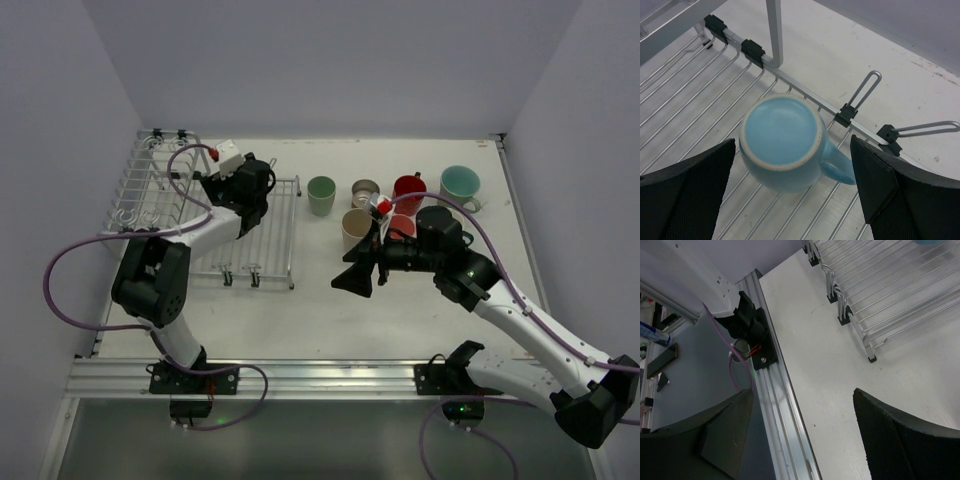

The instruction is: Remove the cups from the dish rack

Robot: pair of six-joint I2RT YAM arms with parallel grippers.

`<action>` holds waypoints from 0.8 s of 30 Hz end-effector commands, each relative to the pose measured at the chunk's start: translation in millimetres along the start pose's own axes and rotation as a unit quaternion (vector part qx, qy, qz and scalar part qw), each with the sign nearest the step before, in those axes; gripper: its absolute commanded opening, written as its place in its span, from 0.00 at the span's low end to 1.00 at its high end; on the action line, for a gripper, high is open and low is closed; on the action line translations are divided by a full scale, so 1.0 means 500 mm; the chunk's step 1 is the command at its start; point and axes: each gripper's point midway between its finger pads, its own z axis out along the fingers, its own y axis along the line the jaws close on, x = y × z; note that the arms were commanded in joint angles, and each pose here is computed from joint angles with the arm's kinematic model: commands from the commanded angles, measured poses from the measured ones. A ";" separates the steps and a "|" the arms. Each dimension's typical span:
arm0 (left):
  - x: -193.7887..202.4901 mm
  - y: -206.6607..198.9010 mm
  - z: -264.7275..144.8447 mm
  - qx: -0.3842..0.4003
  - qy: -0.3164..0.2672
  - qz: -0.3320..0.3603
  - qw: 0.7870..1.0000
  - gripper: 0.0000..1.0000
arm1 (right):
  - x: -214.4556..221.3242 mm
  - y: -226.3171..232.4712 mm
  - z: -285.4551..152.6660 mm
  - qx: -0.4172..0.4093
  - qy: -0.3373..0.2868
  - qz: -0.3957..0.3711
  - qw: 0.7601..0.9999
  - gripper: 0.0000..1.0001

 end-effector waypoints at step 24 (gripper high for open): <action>-0.020 -0.009 0.055 -0.006 -0.018 -0.032 0.999 0.78 | -0.009 0.033 -0.001 -0.047 -0.015 -0.025 0.998 0.83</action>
